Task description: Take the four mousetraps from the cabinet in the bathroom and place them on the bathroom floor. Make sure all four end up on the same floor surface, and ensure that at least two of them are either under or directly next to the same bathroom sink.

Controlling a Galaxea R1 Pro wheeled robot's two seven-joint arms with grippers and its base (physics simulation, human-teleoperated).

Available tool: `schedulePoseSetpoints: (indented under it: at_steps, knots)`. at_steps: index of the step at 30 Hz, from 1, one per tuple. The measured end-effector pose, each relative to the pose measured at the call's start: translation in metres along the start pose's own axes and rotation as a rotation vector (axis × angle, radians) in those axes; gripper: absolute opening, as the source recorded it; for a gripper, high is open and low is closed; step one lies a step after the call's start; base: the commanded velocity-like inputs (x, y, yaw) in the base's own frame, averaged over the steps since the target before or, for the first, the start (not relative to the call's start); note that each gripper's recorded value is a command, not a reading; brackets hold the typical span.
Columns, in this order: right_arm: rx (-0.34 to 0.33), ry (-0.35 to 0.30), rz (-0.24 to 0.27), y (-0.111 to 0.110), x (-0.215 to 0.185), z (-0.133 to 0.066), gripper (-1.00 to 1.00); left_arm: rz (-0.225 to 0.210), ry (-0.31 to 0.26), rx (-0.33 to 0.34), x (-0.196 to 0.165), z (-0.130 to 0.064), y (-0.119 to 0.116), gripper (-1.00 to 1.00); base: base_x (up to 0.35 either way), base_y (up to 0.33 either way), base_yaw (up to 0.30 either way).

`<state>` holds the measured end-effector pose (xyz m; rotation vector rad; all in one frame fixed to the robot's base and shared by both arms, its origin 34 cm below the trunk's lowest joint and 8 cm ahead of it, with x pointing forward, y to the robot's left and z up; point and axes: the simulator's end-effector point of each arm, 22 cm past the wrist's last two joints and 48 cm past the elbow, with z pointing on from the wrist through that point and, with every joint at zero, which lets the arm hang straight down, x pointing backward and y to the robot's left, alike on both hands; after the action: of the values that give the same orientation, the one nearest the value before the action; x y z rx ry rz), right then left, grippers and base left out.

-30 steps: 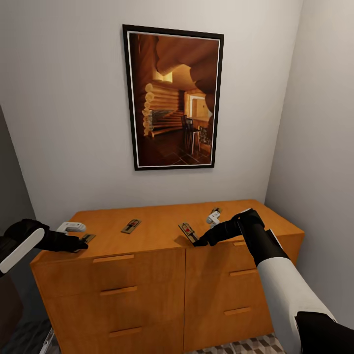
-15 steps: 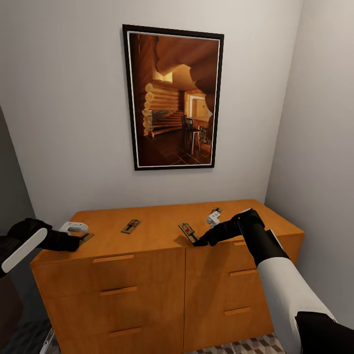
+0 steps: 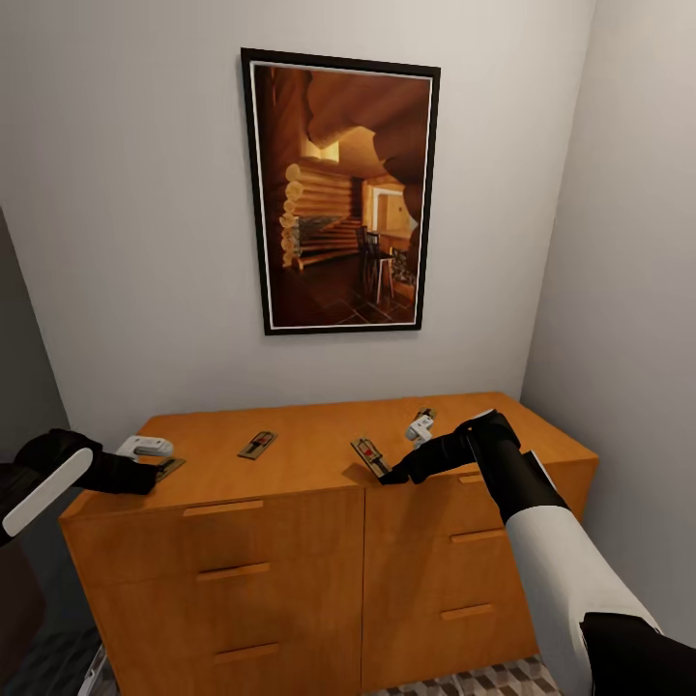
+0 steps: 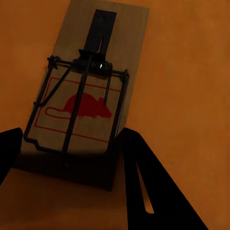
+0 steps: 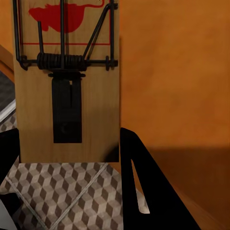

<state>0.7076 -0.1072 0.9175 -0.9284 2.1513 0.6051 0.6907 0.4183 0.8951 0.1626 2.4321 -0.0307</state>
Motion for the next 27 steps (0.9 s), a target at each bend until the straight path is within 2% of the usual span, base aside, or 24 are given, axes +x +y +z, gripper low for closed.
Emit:
schedulePoseSetpoints:
  at_steps: [27]
  knots:
    - [0.000,0.000,0.000,0.0001,0.0000,0.0000,-1.00,-0.001,0.000,0.001,0.0000,0.0000,-0.0001,-1.00,0.000,0.000,0.000]
